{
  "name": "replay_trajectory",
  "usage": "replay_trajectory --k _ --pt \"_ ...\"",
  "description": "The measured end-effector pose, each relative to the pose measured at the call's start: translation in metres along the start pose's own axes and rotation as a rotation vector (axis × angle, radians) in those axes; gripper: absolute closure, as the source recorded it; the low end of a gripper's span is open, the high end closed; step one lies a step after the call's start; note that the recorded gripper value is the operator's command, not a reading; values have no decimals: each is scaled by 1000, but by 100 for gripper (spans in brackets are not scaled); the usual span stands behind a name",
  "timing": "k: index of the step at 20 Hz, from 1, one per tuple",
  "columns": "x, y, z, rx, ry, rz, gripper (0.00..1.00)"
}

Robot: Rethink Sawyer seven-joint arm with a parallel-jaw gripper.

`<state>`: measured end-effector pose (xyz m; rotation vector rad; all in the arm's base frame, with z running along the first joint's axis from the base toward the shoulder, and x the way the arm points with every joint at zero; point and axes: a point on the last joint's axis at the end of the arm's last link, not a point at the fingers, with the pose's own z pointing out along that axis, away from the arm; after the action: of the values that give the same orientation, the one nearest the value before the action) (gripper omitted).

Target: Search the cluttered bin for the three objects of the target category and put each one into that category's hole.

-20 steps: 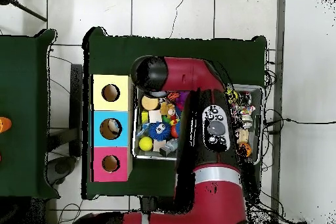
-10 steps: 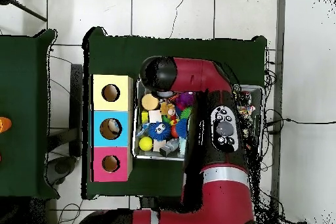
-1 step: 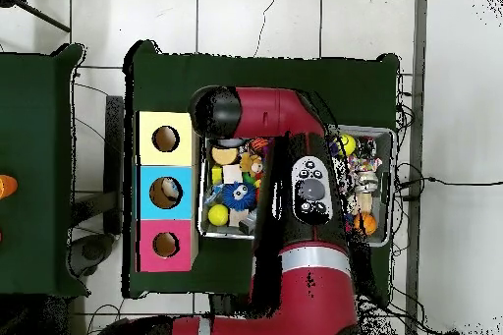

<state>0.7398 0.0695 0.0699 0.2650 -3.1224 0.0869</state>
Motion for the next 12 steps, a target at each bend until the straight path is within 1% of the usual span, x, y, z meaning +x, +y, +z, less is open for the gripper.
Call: replay_trajectory --k 3,12 --pt "0 5 2 -1 2 -7 0" --pt "1 -4 19 -2 15 3 0"
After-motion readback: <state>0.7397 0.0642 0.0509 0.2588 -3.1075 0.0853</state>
